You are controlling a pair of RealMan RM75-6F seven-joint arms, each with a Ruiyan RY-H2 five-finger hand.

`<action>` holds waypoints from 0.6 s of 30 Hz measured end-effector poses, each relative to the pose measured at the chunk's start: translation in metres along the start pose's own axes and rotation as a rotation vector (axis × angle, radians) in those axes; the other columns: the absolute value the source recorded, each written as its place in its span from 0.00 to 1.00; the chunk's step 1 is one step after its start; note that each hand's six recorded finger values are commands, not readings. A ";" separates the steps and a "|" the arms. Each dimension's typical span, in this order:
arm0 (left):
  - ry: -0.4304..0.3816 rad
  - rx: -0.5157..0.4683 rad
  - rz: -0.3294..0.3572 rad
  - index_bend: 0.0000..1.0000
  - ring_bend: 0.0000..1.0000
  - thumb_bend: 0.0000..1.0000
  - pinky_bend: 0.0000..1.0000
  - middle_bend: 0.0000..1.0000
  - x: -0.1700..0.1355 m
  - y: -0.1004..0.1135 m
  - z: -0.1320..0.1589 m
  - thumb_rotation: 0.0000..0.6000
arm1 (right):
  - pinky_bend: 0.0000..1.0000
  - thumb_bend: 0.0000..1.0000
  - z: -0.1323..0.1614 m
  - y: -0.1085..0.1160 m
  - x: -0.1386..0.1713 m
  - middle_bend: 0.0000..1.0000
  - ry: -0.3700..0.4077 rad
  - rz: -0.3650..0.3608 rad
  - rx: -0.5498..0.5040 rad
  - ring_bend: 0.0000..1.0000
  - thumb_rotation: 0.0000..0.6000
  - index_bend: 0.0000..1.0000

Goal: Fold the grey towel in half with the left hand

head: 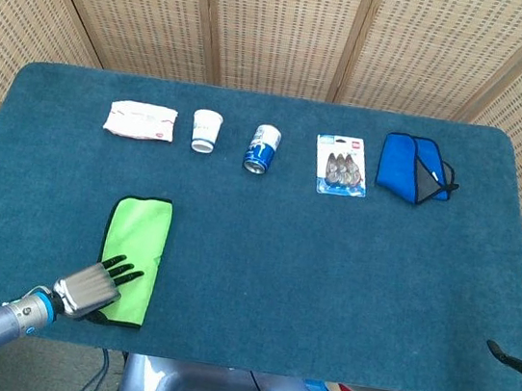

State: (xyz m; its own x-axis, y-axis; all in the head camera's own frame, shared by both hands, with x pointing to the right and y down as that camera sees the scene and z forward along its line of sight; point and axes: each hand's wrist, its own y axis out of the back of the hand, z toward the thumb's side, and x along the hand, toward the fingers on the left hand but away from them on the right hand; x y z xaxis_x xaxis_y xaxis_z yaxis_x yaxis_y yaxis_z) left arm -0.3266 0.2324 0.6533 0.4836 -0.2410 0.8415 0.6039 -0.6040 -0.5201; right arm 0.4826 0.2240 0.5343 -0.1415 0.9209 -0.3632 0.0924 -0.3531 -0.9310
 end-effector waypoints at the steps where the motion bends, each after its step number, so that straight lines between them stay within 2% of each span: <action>1: 0.004 0.001 -0.006 0.63 0.00 0.50 0.00 0.00 -0.001 -0.003 -0.003 1.00 | 0.00 0.00 0.000 0.000 0.000 0.00 0.000 0.001 0.001 0.00 1.00 0.00; 3: 0.015 0.003 -0.014 0.51 0.00 0.50 0.00 0.00 -0.003 -0.007 -0.007 1.00 | 0.00 0.00 0.000 -0.001 0.000 0.00 -0.001 0.002 0.002 0.00 1.00 0.00; 5: 0.027 0.007 -0.020 0.17 0.00 0.46 0.00 0.00 -0.005 -0.010 -0.011 1.00 | 0.00 0.00 0.001 -0.001 -0.001 0.00 0.001 0.002 0.004 0.00 1.00 0.00; 7: 0.037 0.005 -0.027 0.01 0.00 0.38 0.00 0.00 -0.008 -0.011 -0.014 1.00 | 0.00 0.00 0.002 -0.001 -0.001 0.00 0.002 0.004 0.006 0.00 1.00 0.00; 10: 0.051 0.000 -0.035 0.00 0.00 0.28 0.00 0.00 -0.012 -0.013 -0.017 1.00 | 0.00 0.00 0.002 -0.002 -0.001 0.00 0.003 0.005 0.007 0.00 1.00 0.00; 18: 0.065 -0.054 -0.003 0.00 0.00 0.23 0.00 0.00 -0.026 -0.011 -0.021 1.00 | 0.00 0.00 0.006 -0.004 0.000 0.00 0.016 0.009 0.014 0.00 1.00 0.00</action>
State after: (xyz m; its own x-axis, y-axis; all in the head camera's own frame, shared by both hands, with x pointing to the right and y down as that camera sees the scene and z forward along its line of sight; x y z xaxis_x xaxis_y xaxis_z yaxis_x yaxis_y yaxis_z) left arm -0.3591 0.2291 0.6405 0.4388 -0.2866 0.8517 0.5695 -0.6444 -0.5102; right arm 0.4767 0.2247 0.5377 -0.1249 0.9200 -0.3716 0.0795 -0.3640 -0.9280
